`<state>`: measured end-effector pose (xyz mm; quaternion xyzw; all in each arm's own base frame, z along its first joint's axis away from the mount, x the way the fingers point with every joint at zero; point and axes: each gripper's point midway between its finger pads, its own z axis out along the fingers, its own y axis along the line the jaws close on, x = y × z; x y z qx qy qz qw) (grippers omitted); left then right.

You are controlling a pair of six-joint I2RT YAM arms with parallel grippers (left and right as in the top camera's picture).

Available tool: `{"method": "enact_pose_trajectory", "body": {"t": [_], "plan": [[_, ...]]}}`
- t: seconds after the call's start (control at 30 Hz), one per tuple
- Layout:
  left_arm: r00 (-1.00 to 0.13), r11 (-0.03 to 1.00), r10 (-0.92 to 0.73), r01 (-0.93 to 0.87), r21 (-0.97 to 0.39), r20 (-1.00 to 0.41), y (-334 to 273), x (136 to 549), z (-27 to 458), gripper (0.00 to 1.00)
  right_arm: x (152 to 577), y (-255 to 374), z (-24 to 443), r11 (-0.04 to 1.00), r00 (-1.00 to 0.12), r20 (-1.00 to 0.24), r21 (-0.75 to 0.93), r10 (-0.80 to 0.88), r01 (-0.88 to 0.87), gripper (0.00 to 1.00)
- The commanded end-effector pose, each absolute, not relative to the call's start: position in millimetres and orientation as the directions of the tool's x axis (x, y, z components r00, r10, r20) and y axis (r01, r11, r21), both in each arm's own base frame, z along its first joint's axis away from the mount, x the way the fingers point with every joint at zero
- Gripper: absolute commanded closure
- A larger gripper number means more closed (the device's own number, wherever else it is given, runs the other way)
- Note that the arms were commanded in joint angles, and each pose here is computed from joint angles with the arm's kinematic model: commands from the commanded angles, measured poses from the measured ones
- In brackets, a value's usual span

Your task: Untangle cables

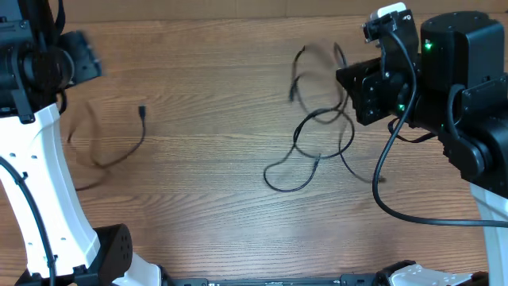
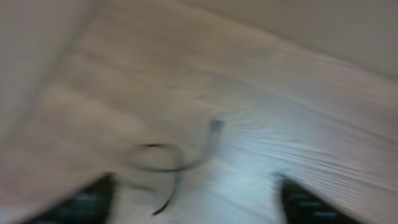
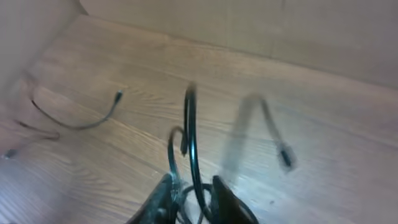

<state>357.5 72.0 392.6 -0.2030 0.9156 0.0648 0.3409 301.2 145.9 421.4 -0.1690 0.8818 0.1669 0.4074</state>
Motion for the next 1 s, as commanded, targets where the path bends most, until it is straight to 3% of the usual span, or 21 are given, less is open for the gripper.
{"method": "enact_pose_trajectory", "body": {"t": [0.0,0.17,0.3,0.4,0.5,0.6,0.77,0.97], "plan": [[-0.751,0.965,-0.162,0.015,-0.263,-0.640,-23.6,374.0,400.5,0.00,297.3,141.3,435.8,0.892,-0.573,-0.806,0.142,-0.148,-0.430,0.91],[-0.714,0.786,0.082,0.475,-0.395,-0.695,-127.2,365.3,415.4,0.00,297.2,141.2,435.8,0.892,-0.573,-0.806,0.142,-0.149,-0.430,0.92],[-0.715,0.743,0.200,0.557,-0.371,-0.670,-156.8,360.3,396.6,0.00,297.1,141.2,435.5,0.892,-0.574,-0.805,0.142,-0.149,-0.430,0.90],[-0.753,0.803,0.236,0.507,-0.313,-0.614,-158.2,369.3,371.8,0.00,298.3,141.5,424.5,0.897,-0.614,-0.776,0.163,-0.140,-0.410,0.63],[-0.793,0.907,0.136,0.341,-0.247,-0.594,-137.0,384.5,365.7,0.00,304.9,144.1,393.0,0.910,-0.703,-0.700,0.200,-0.127,-0.363,0.55],[-0.778,0.933,0.062,0.267,-0.240,-0.625,-125.0,387.8,378.1,0.00,320.9,149.6,348.4,0.923,-0.780,-0.613,0.217,-0.124,-0.317,0.48],[-0.736,0.951,0.037,0.234,-0.202,-0.676,-108.0,379.2,399.3,0.00,338.8,160.1,267.8,0.929,-0.861,-0.486,0.229,-0.148,-0.289,0.48],[-0.693,0.973,0.025,0.183,-0.143,-0.721,-88.9,366.9,418.1,0.00,319.1,176.5,179.6,0.898,-0.930,-0.319,0.330,-0.184,-0.291,0.48]]}}
